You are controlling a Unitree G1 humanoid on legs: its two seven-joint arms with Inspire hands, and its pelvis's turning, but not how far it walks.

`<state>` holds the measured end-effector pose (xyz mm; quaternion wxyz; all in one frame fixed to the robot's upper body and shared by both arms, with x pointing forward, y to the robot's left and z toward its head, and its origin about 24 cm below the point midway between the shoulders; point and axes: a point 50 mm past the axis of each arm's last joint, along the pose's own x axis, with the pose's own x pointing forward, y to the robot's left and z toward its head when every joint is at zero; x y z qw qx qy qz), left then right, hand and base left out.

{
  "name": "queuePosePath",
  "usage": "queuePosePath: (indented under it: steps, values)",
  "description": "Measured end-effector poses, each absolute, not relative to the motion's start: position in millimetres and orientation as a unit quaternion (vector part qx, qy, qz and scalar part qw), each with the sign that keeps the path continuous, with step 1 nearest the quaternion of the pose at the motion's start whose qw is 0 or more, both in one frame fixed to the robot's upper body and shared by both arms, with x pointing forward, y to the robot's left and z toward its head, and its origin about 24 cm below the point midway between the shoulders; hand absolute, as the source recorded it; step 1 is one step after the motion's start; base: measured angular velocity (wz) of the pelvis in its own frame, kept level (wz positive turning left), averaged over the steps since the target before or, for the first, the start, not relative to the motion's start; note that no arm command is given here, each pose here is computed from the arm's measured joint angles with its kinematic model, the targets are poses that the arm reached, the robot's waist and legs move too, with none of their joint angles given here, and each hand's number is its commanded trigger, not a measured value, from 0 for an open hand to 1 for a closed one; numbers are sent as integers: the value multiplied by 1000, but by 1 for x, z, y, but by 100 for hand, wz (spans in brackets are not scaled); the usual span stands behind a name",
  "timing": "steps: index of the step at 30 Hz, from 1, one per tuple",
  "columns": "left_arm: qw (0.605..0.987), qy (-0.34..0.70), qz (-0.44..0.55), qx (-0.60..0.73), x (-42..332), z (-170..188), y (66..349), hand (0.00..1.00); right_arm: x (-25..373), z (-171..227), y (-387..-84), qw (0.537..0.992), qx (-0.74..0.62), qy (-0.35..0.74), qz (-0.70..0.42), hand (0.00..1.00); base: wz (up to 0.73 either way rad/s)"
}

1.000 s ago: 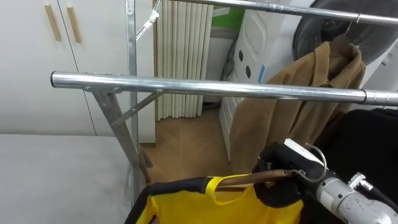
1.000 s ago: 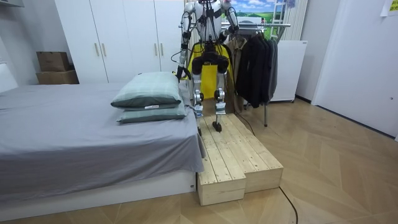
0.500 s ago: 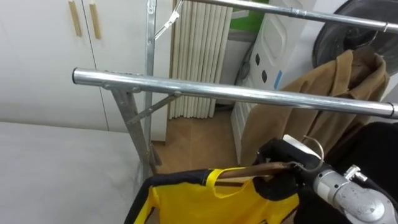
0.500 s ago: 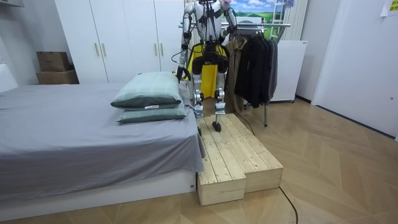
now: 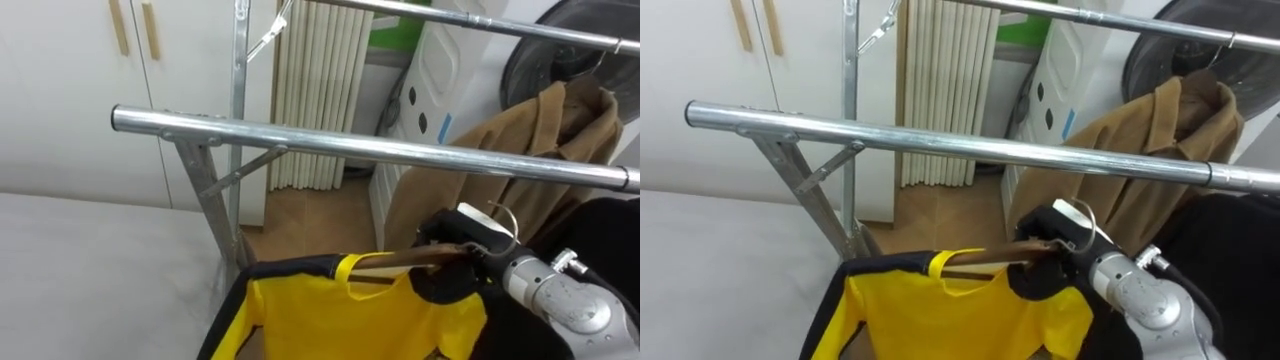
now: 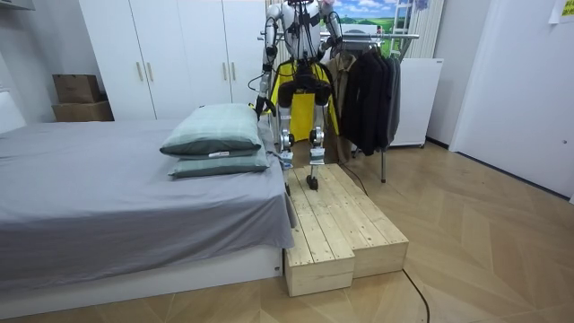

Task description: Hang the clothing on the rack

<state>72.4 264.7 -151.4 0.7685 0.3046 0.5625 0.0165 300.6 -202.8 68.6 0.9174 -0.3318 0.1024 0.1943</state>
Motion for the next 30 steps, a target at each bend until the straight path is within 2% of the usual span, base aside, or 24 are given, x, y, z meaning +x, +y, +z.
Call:
queuePosePath:
  steps: [22,30]
  values:
    - [769,565,11,298,69,-151,265,0,307,86,-213,917,-362,71,150,100,-3]
    - [767,573,27,288,64,-151,269,0,308,109,-210,915,-380,25,137,100,-1]
